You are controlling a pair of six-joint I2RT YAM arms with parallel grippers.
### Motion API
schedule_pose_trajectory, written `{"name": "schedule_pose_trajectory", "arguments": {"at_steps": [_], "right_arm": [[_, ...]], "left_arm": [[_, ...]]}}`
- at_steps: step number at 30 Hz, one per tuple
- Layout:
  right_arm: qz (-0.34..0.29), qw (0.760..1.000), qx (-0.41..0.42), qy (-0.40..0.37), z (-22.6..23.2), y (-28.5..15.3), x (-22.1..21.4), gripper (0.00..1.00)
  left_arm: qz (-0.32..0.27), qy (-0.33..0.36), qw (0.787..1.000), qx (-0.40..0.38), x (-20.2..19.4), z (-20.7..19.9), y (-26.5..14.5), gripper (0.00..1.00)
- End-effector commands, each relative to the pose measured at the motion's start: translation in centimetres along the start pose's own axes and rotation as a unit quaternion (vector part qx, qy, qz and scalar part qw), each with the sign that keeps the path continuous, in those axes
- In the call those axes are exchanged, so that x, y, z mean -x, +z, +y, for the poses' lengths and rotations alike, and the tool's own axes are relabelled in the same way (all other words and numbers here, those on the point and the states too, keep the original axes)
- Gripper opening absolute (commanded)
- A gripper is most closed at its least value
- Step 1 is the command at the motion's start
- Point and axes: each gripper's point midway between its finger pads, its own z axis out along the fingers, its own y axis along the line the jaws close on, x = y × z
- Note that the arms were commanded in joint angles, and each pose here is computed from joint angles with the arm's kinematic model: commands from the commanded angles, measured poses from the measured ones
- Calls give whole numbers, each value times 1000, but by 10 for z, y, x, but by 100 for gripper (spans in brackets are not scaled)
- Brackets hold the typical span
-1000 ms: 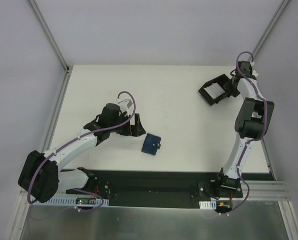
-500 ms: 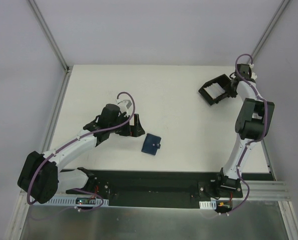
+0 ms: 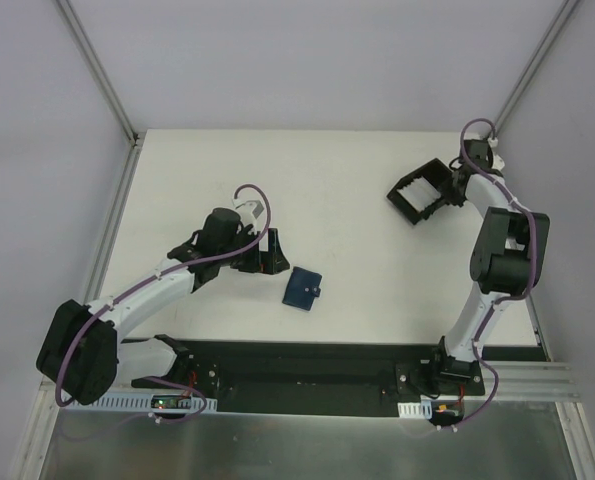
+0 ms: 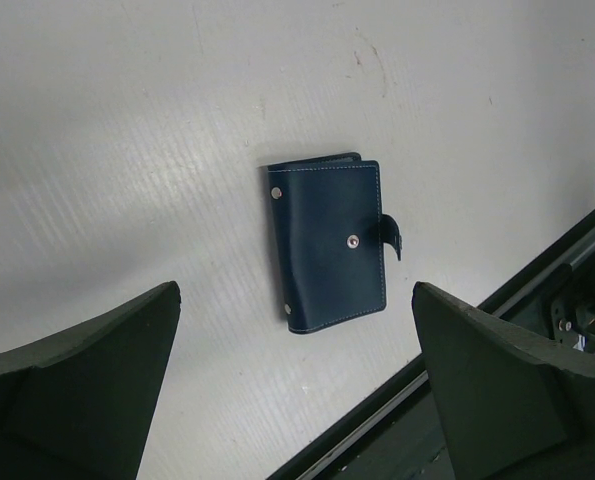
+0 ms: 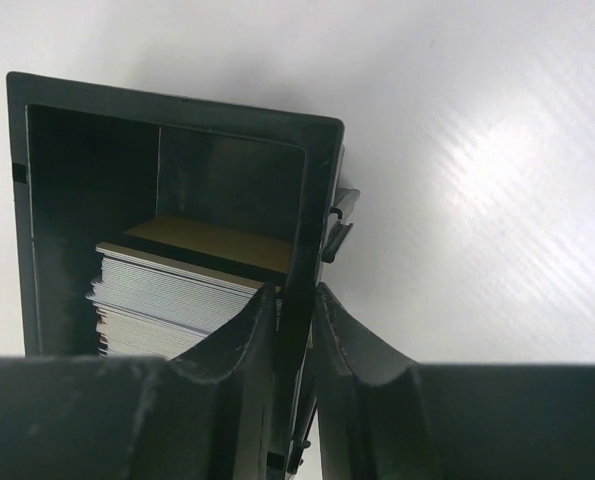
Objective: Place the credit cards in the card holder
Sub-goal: Move the storage box to the center of the board.
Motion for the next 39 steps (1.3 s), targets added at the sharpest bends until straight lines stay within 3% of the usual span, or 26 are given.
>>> {"name": "schedule_pose_trajectory", "arguments": {"at_steps": [1,19,30,39], "right_arm": [[43,999,-11,-10,-4,-28,-40,21],[39,999,-22,19,23,-103,-139,20],[-11,997,-25,67,52,-139,-161,20],[-23,994,-36,105,69,-137,-181,21]], "left_arm": [[2,-6,1000,4,1,3,1,99],[0,-46,999,27,-12,14,-1,99],[15,-54,998,16,-27,15,-4,99],[20,-58,998,13,-35,15,-6,99]]}}
